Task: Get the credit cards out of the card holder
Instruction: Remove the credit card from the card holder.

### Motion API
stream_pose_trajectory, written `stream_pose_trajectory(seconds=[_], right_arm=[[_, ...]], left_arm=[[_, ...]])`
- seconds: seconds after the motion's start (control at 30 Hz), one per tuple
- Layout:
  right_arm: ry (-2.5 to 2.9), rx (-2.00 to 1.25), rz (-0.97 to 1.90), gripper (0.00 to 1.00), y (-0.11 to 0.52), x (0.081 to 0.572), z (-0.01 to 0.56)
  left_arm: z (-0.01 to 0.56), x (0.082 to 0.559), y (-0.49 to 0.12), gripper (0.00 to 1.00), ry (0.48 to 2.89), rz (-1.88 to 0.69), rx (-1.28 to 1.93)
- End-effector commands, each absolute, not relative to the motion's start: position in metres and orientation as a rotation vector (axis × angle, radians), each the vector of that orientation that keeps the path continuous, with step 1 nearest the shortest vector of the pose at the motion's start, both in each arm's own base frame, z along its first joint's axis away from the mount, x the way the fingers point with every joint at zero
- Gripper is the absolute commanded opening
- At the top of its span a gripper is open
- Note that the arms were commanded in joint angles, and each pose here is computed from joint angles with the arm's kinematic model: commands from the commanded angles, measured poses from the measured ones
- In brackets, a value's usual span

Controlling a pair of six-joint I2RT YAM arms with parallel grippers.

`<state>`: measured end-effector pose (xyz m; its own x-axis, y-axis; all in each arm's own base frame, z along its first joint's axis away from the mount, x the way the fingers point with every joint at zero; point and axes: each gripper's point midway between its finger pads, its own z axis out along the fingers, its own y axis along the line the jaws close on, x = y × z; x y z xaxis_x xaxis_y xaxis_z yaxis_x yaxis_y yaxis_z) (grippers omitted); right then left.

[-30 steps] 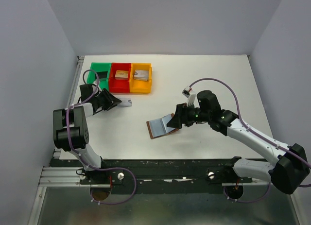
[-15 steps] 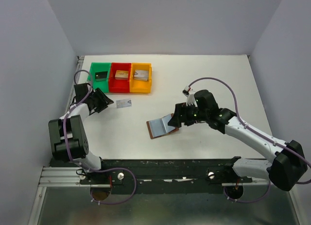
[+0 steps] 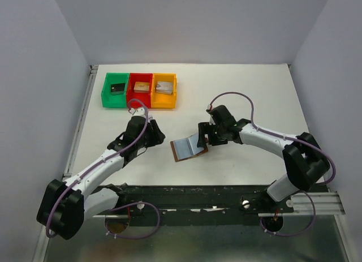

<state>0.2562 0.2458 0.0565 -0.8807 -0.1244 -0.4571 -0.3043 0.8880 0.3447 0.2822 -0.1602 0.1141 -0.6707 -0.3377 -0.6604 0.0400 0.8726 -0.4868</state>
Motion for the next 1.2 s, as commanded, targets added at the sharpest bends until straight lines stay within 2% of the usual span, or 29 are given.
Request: stream_pose_trajectory(seconds=[0.0,0.23,0.43,0.57,0.73,1.03,1.17], right_arm=[[2.620,-0.302,0.504,0.86,0.240,0.268,0.051],[2.662,-0.310,0.437,0.85,0.237,0.273,0.036],[2.647,-0.285,0.390,0.79,0.236,0.283,0.034],[2.635,-0.282,0.383,0.67,0.238,0.289,0.036],[2.642,-0.297,0.429,0.40,0.244,0.287,0.037],[2.629,-0.278,0.583,0.19,0.255,0.272,0.048],[2.627,-0.269,0.629,0.06,0.255,0.262,0.051]], left_arm=[[0.090,0.265,-0.160,0.61,2.250,-0.551,-0.281],[0.075,0.254,-0.184,0.60,2.281,-0.638,-0.222],[0.071,0.251,-0.199,0.58,2.277,-0.692,-0.174],[0.068,0.250,-0.203,0.57,2.283,-0.712,-0.158],[0.065,0.249,-0.204,0.56,2.288,-0.717,-0.151],[0.068,0.250,-0.207,0.56,2.267,-0.753,-0.159],[0.070,0.251,-0.209,0.54,2.244,-0.776,-0.179]])
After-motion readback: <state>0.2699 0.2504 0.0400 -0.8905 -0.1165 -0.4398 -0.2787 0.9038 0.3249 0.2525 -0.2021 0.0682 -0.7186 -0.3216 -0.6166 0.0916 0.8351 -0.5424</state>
